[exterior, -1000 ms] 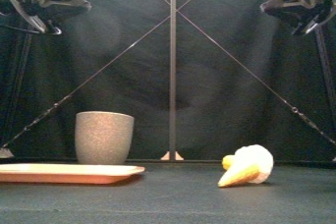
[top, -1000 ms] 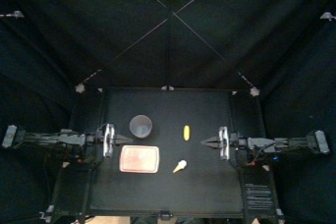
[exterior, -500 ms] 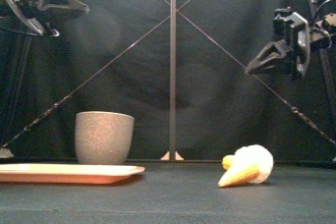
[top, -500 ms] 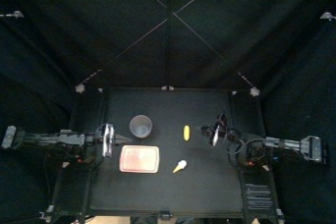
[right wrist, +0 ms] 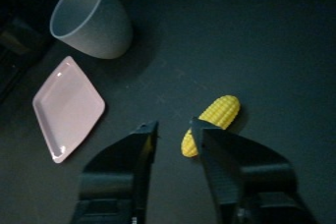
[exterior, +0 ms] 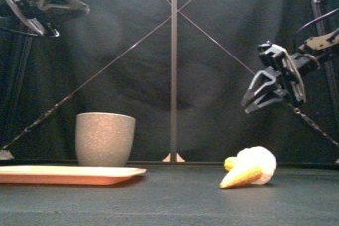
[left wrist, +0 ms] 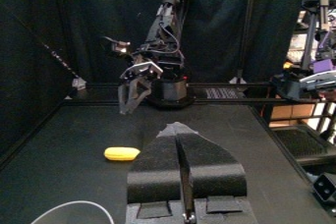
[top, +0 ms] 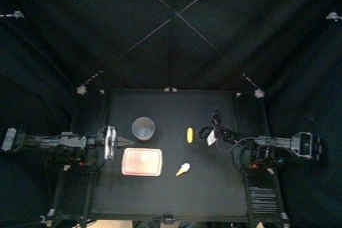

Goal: Pick the corn then place it in the grey bowl
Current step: Pick the corn

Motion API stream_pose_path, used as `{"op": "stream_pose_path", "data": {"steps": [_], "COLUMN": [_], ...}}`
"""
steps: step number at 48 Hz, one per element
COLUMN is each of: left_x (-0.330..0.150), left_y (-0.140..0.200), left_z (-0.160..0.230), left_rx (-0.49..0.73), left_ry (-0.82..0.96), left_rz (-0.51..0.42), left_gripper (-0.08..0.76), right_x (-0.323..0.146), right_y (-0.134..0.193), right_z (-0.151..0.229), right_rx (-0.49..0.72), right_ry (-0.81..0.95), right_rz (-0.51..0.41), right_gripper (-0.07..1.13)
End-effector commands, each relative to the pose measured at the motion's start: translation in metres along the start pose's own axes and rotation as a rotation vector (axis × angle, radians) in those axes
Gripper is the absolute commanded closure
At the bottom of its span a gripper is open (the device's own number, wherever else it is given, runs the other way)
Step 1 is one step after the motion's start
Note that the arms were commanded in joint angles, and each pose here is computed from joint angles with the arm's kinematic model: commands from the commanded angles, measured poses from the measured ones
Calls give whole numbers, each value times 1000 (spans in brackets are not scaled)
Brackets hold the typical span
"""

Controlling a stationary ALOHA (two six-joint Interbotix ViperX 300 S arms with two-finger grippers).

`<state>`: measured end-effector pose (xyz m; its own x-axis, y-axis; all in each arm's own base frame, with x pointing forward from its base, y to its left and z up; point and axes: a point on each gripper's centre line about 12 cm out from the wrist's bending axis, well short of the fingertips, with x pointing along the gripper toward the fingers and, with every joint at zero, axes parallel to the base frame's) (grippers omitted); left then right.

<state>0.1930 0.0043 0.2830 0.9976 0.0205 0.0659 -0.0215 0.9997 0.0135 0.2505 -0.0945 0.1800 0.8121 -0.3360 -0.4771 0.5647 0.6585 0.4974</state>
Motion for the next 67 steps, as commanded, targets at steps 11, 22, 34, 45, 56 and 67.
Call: {"op": "stream_pose_path", "data": {"steps": [11, 22, 34, 45, 56, 67], "left_x": [1, 1, 1, 1, 1, 1], "left_y": [0, 0, 0, 0, 0, 0], "left_z": [7, 7, 7, 7, 6, 7], "left_rx": [5, 5, 5, 5, 5, 5], "left_ry": [-20, -21, -21, -21, -20, -21], "left_rz": [1, 1, 1, 1, 1, 1], "left_gripper": [568, 568, 568, 570, 568, 568], "right_x": [53, 68, 68, 79, 96, 104], "right_y": [4, -7, -11, -15, -13, -10], "right_z": [4, -13, -16, -22, -23, -26], "right_rx": [-23, -21, 1, 0, -13, -32], "right_ry": [69, 152, 177, 216, 251, 310], "right_rz": [-50, -104, -124, -148, -160, -174], "right_gripper": [91, 91, 91, 91, 108, 245]}}
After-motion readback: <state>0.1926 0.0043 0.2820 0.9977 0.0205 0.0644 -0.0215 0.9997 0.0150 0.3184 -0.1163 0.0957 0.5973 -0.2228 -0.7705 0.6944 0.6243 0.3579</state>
